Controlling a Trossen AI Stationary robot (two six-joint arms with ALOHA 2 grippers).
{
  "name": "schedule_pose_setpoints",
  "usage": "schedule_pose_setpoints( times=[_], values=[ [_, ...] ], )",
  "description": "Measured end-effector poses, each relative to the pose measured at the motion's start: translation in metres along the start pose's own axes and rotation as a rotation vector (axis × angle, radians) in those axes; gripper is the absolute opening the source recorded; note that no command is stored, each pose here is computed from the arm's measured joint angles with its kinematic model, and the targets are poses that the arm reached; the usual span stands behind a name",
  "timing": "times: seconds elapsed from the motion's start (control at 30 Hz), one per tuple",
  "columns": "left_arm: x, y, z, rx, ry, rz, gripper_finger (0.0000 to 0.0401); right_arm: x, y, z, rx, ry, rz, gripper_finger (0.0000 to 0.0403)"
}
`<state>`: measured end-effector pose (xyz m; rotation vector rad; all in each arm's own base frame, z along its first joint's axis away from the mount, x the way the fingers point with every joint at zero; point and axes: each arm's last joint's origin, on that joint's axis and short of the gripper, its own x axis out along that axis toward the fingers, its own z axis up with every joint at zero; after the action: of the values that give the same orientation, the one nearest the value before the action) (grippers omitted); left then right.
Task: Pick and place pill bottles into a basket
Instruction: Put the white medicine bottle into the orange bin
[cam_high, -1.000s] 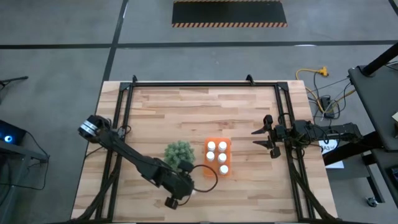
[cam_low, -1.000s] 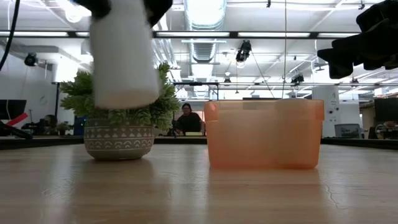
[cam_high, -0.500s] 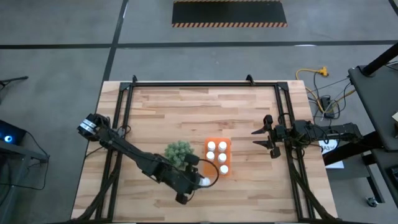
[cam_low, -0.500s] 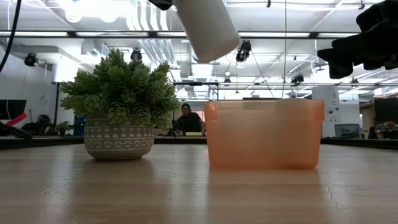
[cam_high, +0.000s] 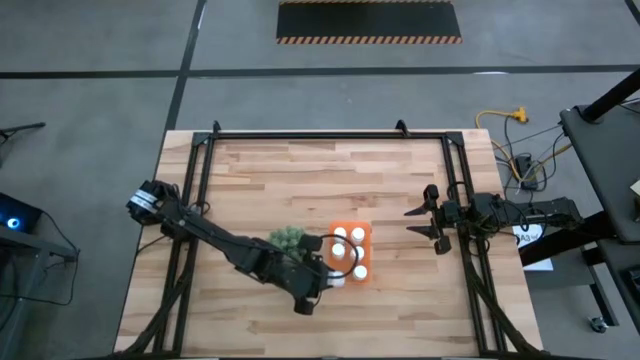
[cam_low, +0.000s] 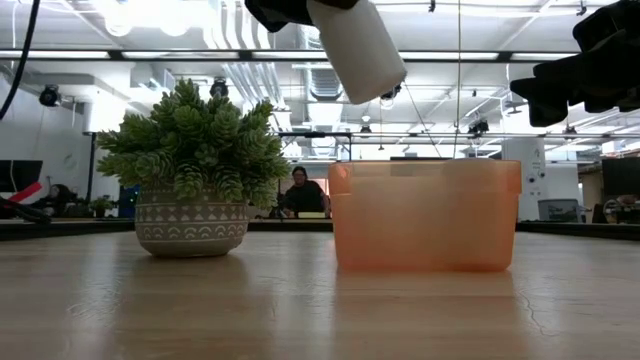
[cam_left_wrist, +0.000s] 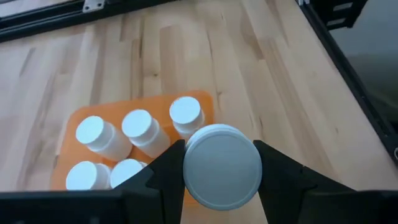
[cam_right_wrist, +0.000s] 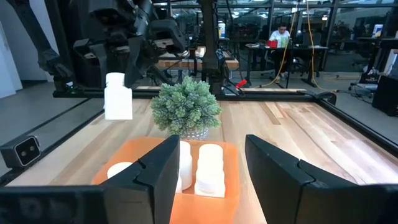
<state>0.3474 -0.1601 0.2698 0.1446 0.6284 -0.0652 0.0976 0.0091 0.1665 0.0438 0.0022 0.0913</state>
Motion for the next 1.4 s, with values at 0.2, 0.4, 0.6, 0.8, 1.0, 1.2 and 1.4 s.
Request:
schedule_pose_setpoints(
  times=[0.2,0.4,0.6,0.8,1.0,1.2,1.4],
  values=[
    [0.003,0.011,0.002,-0.043,0.011,-0.028,0.0142,0.000,0.000,0.000,0.001,0.000,0.000,0.0173],
    [0.006,0.021,0.000,-0.061,0.046,-0.029,0.0142,0.000,0.000,0.000,0.000,0.000,0.000,0.0171],
    [0.008,0.030,0.000,-0.094,0.070,-0.038,0.0142,0.000,0.000,0.000,-0.002,0.000,0.000,0.0173],
    [0.010,0.037,0.000,-0.109,0.080,-0.059,0.0142,0.000,0.000,0.000,-0.001,0.000,0.000,0.0171],
    [0.012,0.043,0.001,-0.137,0.123,-0.061,0.0142,0.000,0.000,0.000,0.001,0.000,0.000,0.0174],
    [0.022,0.041,0.012,-0.099,0.164,-0.066,0.0142,0.000,0.000,0.000,0.000,0.000,0.000,0.0171],
    [0.033,0.043,0.015,-0.076,0.207,-0.050,0.0142,0.000,0.000,0.000,-0.002,0.001,0.001,0.0173]
  ],
)
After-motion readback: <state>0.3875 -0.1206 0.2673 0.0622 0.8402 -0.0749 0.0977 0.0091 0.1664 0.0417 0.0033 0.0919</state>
